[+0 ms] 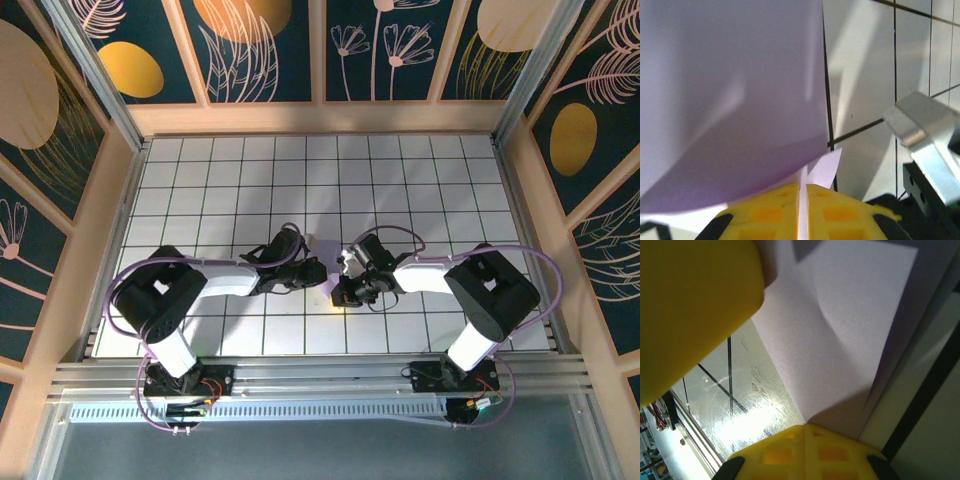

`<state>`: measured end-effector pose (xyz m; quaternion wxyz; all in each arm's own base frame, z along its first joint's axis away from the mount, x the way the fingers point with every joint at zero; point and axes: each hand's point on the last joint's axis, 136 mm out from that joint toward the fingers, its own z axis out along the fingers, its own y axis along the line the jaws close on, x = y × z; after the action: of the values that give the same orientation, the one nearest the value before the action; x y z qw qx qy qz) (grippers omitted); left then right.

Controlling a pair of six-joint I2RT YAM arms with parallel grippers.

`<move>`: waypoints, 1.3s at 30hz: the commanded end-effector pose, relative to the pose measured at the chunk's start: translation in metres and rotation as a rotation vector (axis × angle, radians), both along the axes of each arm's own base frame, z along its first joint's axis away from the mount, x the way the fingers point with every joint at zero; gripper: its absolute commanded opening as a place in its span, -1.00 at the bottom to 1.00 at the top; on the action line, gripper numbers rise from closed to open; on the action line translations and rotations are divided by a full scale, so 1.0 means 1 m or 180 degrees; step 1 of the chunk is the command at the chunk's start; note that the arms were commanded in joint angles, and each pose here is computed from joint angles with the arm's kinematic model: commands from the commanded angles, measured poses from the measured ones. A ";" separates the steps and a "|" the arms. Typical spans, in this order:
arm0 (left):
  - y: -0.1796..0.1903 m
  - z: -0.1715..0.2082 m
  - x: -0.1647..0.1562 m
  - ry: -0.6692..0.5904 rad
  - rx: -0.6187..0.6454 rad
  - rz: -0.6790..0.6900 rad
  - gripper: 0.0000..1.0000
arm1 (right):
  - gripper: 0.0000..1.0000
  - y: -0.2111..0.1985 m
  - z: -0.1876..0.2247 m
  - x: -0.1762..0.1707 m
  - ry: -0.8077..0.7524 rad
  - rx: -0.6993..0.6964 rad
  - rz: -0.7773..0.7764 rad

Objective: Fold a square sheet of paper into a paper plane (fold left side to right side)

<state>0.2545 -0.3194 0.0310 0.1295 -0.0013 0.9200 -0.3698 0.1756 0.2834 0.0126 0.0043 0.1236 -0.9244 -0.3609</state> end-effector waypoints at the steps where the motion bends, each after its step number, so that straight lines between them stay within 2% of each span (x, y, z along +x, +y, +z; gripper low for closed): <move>1: 0.009 -0.019 -0.002 0.0153 0.0236 0.0049 -0.78 | -1.00 -0.036 -0.038 -0.016 0.0237 -0.0628 -0.0129; 11: 0.019 -0.029 -0.007 0.0245 0.0367 0.0121 -0.80 | -1.00 -0.026 -0.026 -0.009 0.0189 -0.0511 -0.0115; 22: 0.020 -0.038 -0.007 0.0324 0.0462 0.0135 -0.89 | -1.00 0.009 0.031 0.009 0.0014 0.0136 -0.0148; 34: 0.020 -0.040 -0.008 0.0338 0.0484 0.0134 -0.92 | -1.00 0.024 0.021 0.030 -0.0062 0.0166 -0.0248; 39: 0.023 -0.039 -0.007 0.0334 0.0504 0.0163 -0.93 | -1.00 0.019 0.005 0.027 0.0011 0.0014 -0.0224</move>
<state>0.2545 -0.3127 0.0132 0.1130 -0.0140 0.9353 -0.3351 0.1993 0.3028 0.0239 -0.0056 0.0917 -0.9229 -0.3740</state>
